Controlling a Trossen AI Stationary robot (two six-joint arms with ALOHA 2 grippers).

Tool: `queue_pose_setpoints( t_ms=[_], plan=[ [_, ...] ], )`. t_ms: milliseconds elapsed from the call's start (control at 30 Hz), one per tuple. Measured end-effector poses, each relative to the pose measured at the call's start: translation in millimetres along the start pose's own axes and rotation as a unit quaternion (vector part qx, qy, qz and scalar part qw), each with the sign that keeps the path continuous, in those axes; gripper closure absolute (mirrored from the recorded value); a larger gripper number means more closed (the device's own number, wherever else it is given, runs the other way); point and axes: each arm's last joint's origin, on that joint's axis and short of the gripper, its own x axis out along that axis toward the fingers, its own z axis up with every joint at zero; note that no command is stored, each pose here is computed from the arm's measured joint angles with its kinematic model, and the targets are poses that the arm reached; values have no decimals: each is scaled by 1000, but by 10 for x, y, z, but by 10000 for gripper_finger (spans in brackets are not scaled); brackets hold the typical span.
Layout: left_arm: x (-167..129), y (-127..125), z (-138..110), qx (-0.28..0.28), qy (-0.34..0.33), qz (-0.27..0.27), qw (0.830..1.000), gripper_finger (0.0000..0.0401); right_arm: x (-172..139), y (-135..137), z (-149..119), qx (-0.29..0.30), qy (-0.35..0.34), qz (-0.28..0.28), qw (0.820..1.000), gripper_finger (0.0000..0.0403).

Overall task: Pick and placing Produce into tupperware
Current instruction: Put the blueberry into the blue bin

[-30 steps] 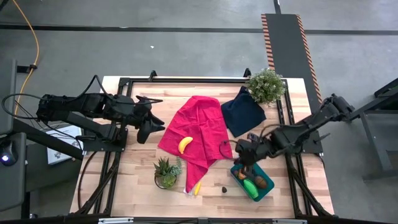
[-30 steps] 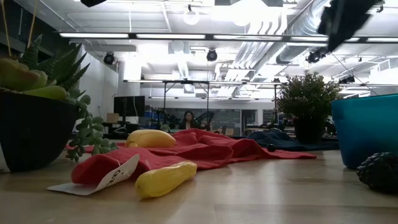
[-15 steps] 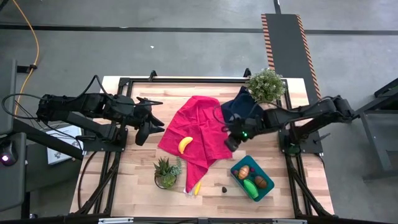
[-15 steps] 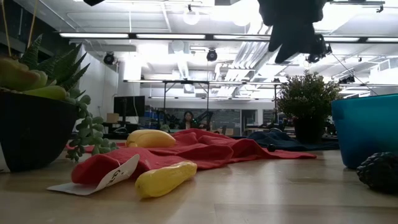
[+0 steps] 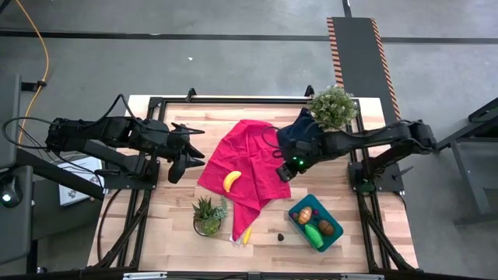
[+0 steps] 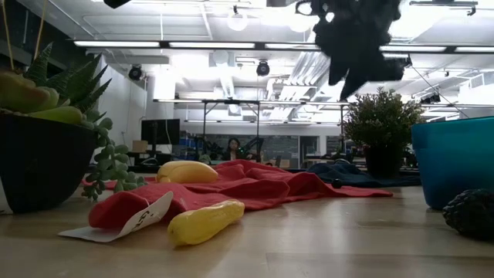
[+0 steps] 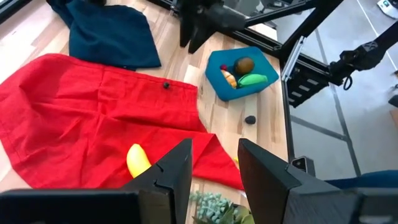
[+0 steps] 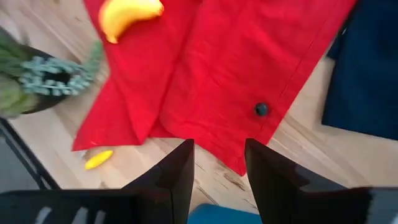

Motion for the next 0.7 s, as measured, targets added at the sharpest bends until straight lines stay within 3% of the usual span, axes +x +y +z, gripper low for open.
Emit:
queue_pose_setpoints(
  t_ms=[367, 700],
  plan=[
    [-3, 33, -68, 6, 36, 16, 999, 284, 654, -39, 41, 28, 64, -73, 995, 270],
    [-4, 43, -87, 6, 46, 21, 999, 284, 943, -96, 32, 50, 81, -113, 989, 270]
  ],
)
